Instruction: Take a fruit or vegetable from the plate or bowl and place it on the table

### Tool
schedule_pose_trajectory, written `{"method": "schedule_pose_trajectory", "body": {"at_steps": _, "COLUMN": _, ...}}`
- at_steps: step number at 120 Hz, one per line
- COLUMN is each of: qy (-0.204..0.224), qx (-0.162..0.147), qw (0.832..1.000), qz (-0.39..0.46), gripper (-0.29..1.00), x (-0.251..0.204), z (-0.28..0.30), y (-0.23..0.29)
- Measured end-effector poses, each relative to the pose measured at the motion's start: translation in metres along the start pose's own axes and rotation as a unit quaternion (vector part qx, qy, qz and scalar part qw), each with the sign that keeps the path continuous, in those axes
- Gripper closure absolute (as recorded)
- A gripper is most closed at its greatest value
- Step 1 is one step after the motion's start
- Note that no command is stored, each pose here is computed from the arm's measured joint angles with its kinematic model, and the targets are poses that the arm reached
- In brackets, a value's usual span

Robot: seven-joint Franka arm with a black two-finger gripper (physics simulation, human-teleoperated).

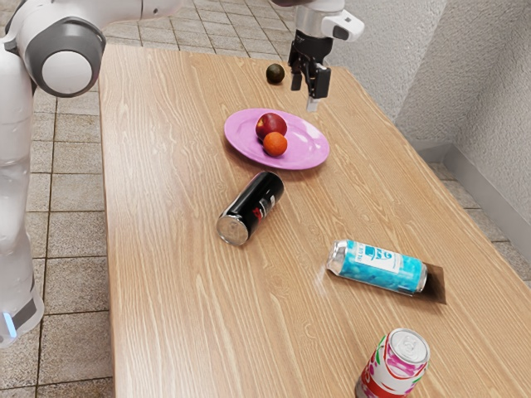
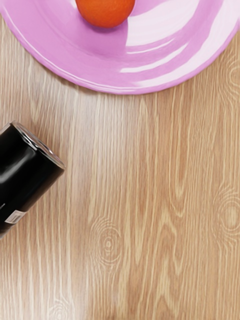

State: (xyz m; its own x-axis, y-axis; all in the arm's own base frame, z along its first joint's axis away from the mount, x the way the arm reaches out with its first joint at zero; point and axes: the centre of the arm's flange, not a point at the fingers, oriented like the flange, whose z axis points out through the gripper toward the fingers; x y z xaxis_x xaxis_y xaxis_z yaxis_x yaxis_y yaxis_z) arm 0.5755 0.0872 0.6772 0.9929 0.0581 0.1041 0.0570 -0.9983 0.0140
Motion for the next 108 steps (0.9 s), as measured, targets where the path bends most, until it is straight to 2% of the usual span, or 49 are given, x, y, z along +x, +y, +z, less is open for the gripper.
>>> {"method": "schedule_pose_trajectory", "body": {"at_steps": 40, "qy": 0.008, "qx": 0.005, "qw": 1.000, "qz": 0.007, "gripper": 0.00, "x": 0.003, "z": -0.006, "y": -0.001}}
{"method": "schedule_pose_trajectory", "body": {"at_steps": 66, "qy": 0.001, "qx": 0.010, "qw": 1.000, "qz": -0.025, "gripper": 0.00, "x": 0.007, "z": 0.005, "y": -0.025}}
{"method": "schedule_pose_trajectory", "body": {"at_steps": 92, "qy": -0.020, "qx": -0.005, "qw": 0.987, "qz": -0.162, "gripper": 0.00, "x": 0.015, "z": 0.033, "y": -0.042}}
{"method": "schedule_pose_trajectory", "body": {"at_steps": 108, "qy": -0.013, "qx": 0.027, "qw": 0.971, "qz": -0.238, "gripper": 0.00, "x": 0.023, "z": 0.046, "y": -0.051}}
